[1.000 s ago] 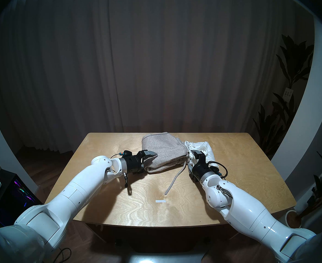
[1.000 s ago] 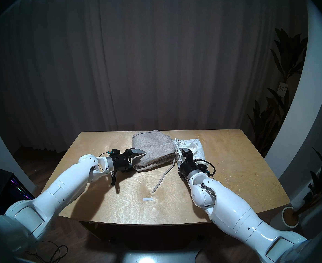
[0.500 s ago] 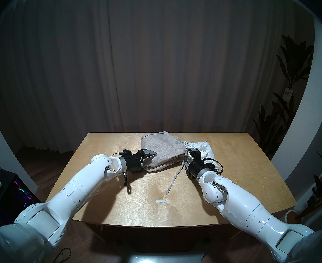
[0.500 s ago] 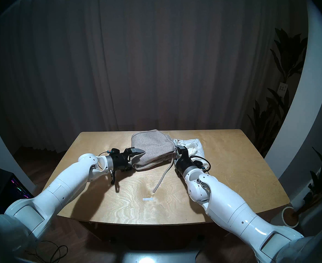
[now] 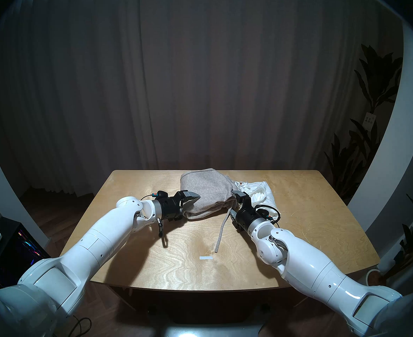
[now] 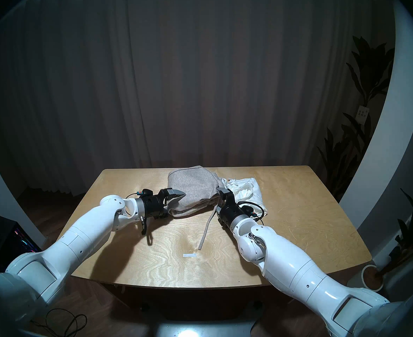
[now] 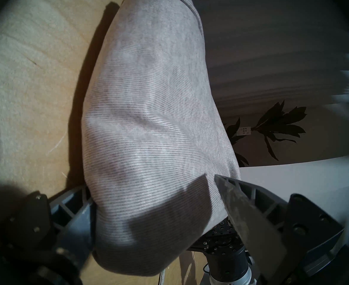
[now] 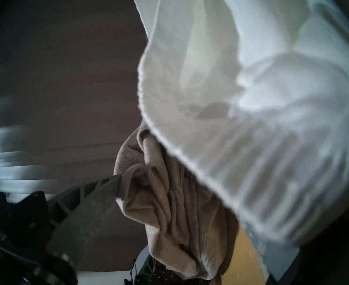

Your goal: Fold pants twice and stack them

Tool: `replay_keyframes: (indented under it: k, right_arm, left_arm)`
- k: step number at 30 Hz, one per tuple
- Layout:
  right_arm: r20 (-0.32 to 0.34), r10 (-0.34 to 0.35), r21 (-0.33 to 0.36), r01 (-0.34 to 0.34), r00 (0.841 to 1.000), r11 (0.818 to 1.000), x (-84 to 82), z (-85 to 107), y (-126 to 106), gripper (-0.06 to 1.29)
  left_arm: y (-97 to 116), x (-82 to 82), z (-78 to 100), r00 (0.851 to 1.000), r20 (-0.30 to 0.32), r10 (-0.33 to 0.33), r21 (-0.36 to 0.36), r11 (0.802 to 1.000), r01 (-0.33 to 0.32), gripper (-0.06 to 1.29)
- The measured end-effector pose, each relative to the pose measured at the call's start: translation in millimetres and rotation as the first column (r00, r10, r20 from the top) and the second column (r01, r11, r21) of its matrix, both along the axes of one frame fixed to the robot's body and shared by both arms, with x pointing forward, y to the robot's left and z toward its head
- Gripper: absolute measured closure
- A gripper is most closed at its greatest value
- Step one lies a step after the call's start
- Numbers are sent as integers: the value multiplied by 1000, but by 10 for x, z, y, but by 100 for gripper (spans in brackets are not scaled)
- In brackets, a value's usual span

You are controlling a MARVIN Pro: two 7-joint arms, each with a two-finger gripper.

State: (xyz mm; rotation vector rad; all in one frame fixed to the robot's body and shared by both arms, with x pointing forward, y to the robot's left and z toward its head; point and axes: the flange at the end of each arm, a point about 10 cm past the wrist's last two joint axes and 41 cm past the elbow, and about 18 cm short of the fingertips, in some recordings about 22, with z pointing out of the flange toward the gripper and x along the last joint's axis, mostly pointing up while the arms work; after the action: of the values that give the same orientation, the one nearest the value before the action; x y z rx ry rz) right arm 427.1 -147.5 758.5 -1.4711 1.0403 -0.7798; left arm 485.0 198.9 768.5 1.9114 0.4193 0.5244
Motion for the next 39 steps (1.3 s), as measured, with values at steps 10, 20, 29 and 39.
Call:
replay_keyframes:
  k: [10, 20, 29, 39]
  right_arm:
    - [26, -33, -11, 33, 999, 999, 54, -16, -72, 3]
    - [117, 14, -66, -6, 993, 998, 11, -62, -154, 3]
    - [160, 40, -81, -27, 986, 996, -22, -88, -164, 3]
    - [156, 53, -105, -37, 986, 994, 34, -81, -139, 3]
  left_arm:
    - [2, -3, -4, 1000, 0, 5, -4, 1000, -5, 14]
    - [1, 7, -5, 1000, 1, 6, -4, 1000, -6, 14]
    - [-4, 15, -2, 1000, 2, 6, 1, 1000, -6, 14]
    - [-6, 21, 0, 1000, 4, 5, 5, 1000, -5, 14]
